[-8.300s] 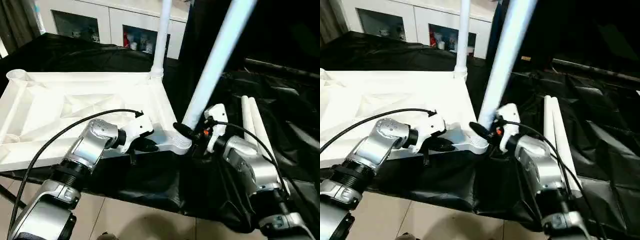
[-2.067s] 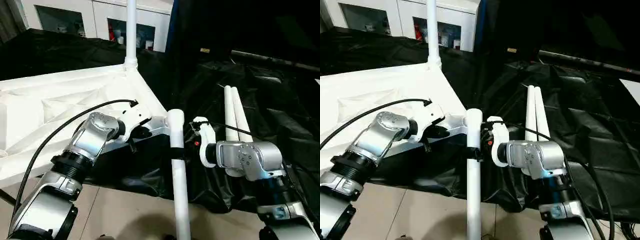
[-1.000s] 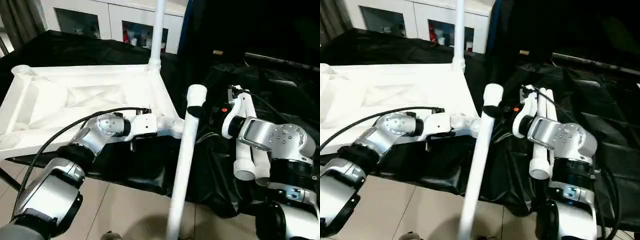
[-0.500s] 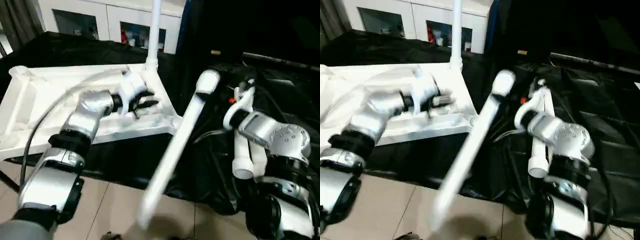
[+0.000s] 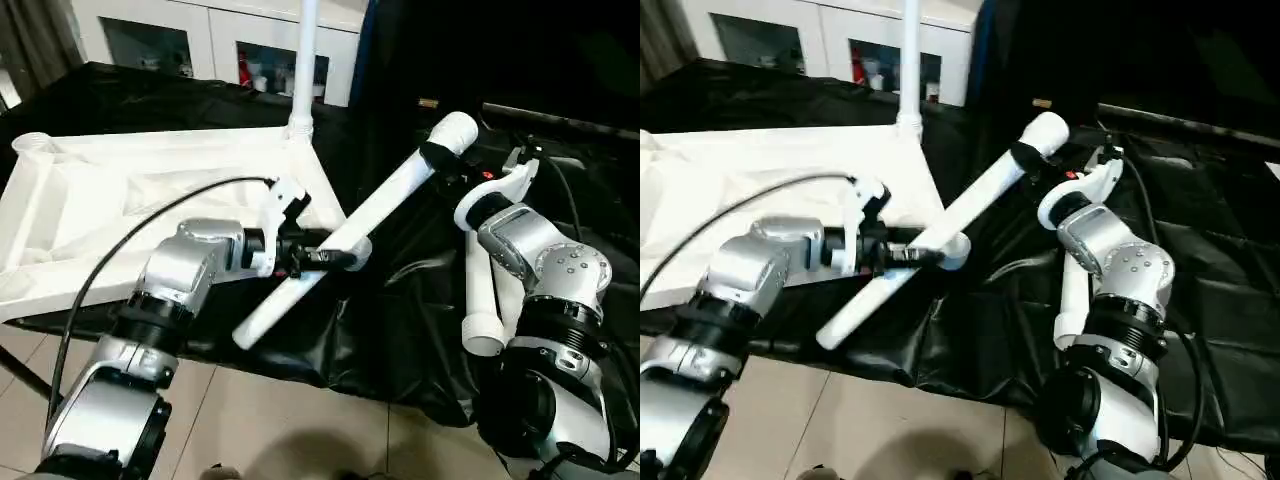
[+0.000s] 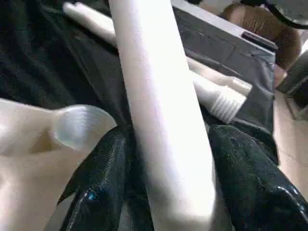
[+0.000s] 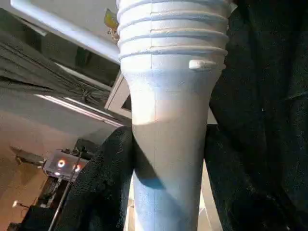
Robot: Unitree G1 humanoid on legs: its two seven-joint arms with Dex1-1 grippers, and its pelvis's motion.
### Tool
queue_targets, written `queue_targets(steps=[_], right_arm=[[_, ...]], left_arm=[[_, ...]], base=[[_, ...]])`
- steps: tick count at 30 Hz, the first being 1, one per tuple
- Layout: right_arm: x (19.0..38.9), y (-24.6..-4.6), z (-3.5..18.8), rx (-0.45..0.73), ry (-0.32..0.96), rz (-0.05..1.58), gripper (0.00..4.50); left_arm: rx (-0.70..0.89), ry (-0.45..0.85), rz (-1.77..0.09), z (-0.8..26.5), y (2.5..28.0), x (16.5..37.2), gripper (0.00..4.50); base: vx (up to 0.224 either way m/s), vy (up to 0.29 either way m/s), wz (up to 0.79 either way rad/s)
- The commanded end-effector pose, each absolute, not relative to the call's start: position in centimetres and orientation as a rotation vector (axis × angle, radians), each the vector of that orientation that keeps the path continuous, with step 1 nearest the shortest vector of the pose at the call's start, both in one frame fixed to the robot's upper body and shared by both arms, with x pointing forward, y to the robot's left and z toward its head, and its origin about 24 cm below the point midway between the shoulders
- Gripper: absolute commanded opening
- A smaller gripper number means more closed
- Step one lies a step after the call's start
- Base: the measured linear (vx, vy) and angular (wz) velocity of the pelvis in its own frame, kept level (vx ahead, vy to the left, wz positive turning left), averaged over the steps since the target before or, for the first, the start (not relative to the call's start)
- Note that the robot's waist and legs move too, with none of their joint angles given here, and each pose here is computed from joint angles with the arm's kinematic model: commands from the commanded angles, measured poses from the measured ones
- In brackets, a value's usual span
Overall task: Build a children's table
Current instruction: Pick table leg
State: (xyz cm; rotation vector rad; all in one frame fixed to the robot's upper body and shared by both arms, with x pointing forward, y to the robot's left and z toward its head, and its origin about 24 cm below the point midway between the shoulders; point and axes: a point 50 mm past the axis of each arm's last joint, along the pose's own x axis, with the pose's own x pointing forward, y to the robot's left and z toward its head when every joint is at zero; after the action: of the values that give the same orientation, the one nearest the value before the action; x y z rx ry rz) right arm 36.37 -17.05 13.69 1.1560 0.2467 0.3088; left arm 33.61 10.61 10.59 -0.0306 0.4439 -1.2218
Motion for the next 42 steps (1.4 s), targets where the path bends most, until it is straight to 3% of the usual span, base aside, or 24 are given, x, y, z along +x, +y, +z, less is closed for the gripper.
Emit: queue_targets(steps=[1, 5, 6, 9, 11, 15, 17, 20, 21, 22, 26, 27, 30, 37, 38, 40, 42], right_arm=[[36.7, -17.1, 14.9, 1.162, 0.207, 0.319, 1.87], [36.7, -17.2, 15.0, 1.168, 0.198, 0.313, 1.87], [36.7, -17.3, 15.1, 1.169, 0.195, 0.313, 1.87], [36.7, -17.4, 15.1, 1.172, 0.188, 0.312, 1.86], [36.7, -17.4, 15.2, 1.179, 0.184, 0.311, 1.86], [36.8, -17.4, 15.1, 1.176, 0.185, 0.308, 1.86], [36.8, -17.3, 15.1, 1.18, 0.186, 0.314, 1.86], [36.9, -17.1, 15.2, 1.179, 0.187, 0.319, 1.86], [36.9, -17.0, 15.3, 1.174, 0.186, 0.322, 1.86], [36.9, -17.0, 15.3, 1.172, 0.184, 0.325, 1.86], [36.9, -17.0, 15.3, 1.154, 0.189, 0.32, 1.86], [36.8, -17.0, 15.2, 1.157, 0.189, 0.322, 1.86], [36.8, -17.1, 15.0, 1.156, 0.196, 0.319, 2.56], [36.7, -17.2, 14.8, 1.139, 0.21, 0.339, 3.01], [36.3, -17.2, 14.1, 1.071, 0.253, 0.351, 3.11], [36.1, -17.2, 13.8, 1.042, 0.272, 0.356, 3.33], [35.4, -17.4, 12.9, 0.917, 0.327, 0.382, 3.46]], left_arm=[[-0.017, 0.456, -1.251, 11.0, 10.0, 33.2, 3.2], [0.018, 0.476, -1.199, 10.9, 10.4, 33.5, 3.45], [0.013, 0.472, -1.186, 11.0, 10.6, 33.6, 2.97], [-0.004, 0.476, -1.187, 11.3, 10.8, 33.6, 3.05], [-0.014, 0.477, -1.181, 11.6, 10.9, 33.5, 2.51], [-0.04, 0.481, -1.171, 11.8, 11.0, 33.5, 2.64], [-0.049, 0.484, -1.157, 11.8, 11.1, 33.6, 2.12], [-0.051, 0.495, -1.137, 11.8, 11.3, 33.7, 2.25], [-0.049, 0.501, -1.135, 11.8, 11.4, 33.7, 2.19], [-0.051, 0.502, -1.136, 11.9, 11.6, 33.6, 1.81], [-0.055, 0.502, -1.127, 12.1, 11.9, 33.8, 1.85], [-0.056, 0.502, -1.125, 12.2, 12.0, 33.8, 1.68], [-0.058, 0.495, -1.107, 12.5, 12.4, 34.0, 1.64], [-0.029, 0.483, -1.085, 12.9, 13.1, 34.2, 1.62], [0.028, 0.464, -1.055, 13.3, 13.6, 34.5, 1.62], [0.047, 0.458, -1.045, 13.4, 13.8, 34.6, 1.62], [0.122, 0.44, -1.017, 13.8, 14.3, 35.0, 1.62]], base=[[0.0, 0.0, 0.0], [0.0, 0.0, 0.0], [0.0, 0.0, 0.0], [0.0, 0.0, 0.0], [0.0, 0.0, 0.0], [0.0, 0.0, 0.0], [0.0, 0.0, 0.0], [0.0, 0.0, 0.0], [0.0, 0.0, 0.0], [0.0, 0.0, 0.0], [0.0, 0.0, 0.0], [0.0, 0.0, 0.0], [0.0, 0.0, 0.0], [0.0, 0.0, 0.0], [0.0, 0.0, 0.0], [0.0, 0.0, 0.0], [0.0, 0.0, 0.0]])
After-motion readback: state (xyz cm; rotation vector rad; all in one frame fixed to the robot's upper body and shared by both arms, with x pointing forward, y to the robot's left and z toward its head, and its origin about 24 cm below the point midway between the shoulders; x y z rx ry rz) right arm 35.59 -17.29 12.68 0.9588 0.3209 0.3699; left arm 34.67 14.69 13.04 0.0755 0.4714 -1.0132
